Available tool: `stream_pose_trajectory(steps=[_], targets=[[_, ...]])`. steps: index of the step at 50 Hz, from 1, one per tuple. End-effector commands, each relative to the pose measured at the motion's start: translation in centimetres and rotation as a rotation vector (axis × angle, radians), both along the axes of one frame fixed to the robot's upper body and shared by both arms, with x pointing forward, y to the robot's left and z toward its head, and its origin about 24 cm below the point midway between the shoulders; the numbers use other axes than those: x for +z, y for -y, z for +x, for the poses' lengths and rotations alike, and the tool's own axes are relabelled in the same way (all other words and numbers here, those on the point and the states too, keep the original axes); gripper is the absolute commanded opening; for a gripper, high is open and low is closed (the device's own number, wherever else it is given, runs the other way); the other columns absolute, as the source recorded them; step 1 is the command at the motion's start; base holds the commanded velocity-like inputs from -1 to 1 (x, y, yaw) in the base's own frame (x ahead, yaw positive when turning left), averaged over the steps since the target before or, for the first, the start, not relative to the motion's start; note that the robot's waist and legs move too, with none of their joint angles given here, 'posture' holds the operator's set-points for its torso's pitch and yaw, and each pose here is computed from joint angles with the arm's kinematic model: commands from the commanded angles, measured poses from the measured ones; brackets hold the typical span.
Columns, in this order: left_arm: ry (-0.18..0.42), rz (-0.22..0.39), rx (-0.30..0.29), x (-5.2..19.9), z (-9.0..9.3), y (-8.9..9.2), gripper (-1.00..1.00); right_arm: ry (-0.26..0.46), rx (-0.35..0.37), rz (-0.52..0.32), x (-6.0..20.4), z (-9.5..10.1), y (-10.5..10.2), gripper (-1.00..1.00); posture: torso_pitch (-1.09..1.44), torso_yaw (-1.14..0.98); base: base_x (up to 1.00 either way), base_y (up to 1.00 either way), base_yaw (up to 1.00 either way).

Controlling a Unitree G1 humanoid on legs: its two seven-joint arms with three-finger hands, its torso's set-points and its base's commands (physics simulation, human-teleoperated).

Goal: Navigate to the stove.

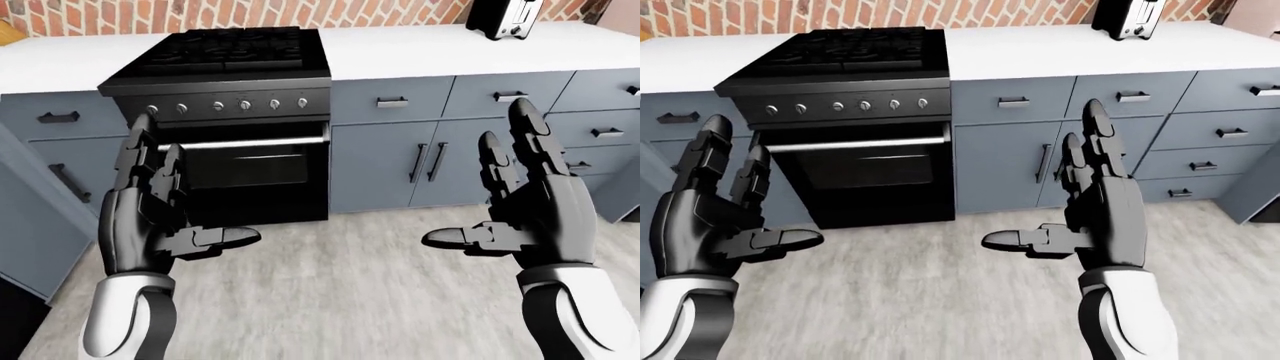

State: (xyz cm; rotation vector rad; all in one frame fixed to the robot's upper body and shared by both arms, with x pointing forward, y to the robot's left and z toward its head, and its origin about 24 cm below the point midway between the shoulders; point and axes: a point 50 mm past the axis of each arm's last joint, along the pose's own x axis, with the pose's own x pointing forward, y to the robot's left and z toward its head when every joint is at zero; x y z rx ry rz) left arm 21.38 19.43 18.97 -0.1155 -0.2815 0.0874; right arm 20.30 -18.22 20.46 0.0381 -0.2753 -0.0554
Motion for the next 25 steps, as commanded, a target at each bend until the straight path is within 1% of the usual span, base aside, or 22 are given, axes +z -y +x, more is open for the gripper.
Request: stream_pose_trajectory(steps=[1,8,11,25], targets=[[0.075,0.011,-0.017,1.1,-0.29,0.29,1.0,0.079,-0.002,-0.012,1.15,-0.48,-0.1,1.0,0.0,0.0,0.0,0.41,0.0],[0.074,0.013,-0.019,1.17,-0.4,0.39,1.0,0.078,-0.004,-0.012,1.08,-0.42,-0.03,1.0,0.0,0.0,0.0,0.4,0.0],[0.073,0.015,-0.02,1.18,-0.44,0.46,1.0,0.066,-0.006,-0.011,0.8,-0.23,0.03,1.0,0.0,0.0,0.0,0.4,0.0],[0.072,0.015,-0.021,1.11,-0.37,0.47,1.0,0.071,-0.007,-0.014,0.98,-0.31,-0.02,1.0,0.0,0.0,0.0,0.41,0.0]])
